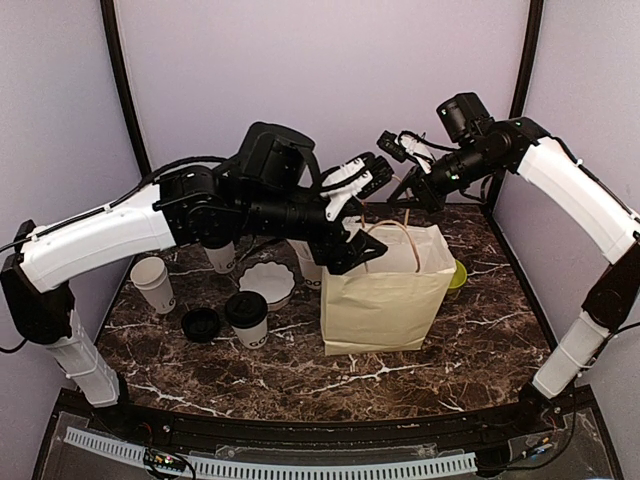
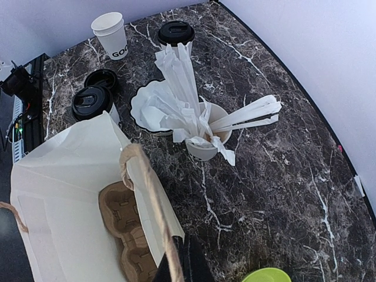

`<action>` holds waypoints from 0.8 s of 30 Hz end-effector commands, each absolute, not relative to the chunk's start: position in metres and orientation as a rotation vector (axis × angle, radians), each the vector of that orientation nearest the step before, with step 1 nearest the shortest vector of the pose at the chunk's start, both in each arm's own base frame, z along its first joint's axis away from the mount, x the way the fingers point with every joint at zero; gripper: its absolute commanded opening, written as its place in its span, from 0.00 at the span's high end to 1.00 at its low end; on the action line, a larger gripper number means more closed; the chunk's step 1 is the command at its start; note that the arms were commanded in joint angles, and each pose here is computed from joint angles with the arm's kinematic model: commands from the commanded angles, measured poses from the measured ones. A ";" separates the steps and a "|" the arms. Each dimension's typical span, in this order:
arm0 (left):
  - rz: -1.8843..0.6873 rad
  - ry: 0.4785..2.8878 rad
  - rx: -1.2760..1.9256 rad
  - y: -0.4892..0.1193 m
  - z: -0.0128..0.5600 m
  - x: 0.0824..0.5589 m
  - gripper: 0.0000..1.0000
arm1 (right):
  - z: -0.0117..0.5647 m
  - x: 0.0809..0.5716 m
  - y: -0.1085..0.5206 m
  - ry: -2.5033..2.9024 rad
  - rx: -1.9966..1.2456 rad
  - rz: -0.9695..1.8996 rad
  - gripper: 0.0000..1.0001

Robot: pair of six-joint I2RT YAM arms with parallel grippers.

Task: Pack the takeout coffee

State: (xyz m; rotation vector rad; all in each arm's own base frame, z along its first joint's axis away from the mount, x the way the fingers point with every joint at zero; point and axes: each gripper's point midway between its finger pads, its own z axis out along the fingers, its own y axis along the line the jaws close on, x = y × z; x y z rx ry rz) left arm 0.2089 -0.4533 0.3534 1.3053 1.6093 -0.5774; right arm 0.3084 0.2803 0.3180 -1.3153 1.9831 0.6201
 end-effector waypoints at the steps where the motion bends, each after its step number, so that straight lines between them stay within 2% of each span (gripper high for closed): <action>1: -0.608 1.522 1.297 -0.473 0.367 0.214 0.22 | 0.330 0.309 0.283 1.954 -1.301 0.649 1.00; 3: -0.612 1.520 1.301 -0.478 0.368 0.215 0.35 | 0.329 0.309 0.284 1.957 -1.299 0.652 1.00; 4: -0.626 1.512 1.306 -0.479 0.372 0.212 0.49 | 0.330 0.309 0.283 1.959 -1.299 0.650 1.00; 5: -0.667 1.487 1.317 -0.479 0.382 0.205 0.57 | 0.331 0.309 0.283 1.961 -1.297 0.647 1.00; 6: -0.695 1.472 1.320 -0.479 0.388 0.201 0.84 | 0.335 0.308 0.282 1.957 -1.297 0.647 1.00; 8: -0.772 1.416 1.298 -0.474 0.417 0.189 0.99 | 0.345 0.305 0.281 1.949 -1.299 0.649 1.00; 12: -0.868 1.330 1.241 -0.457 0.476 0.171 1.00 | 0.378 0.302 0.277 1.891 -1.276 0.629 1.00; 16: -0.847 1.330 1.194 -0.446 0.504 0.173 1.00 | 0.415 0.303 0.271 1.785 -1.232 0.560 1.00; 24: -0.799 1.353 1.184 -0.443 0.509 0.180 1.00 | 0.432 0.302 0.276 1.736 -1.229 0.585 1.00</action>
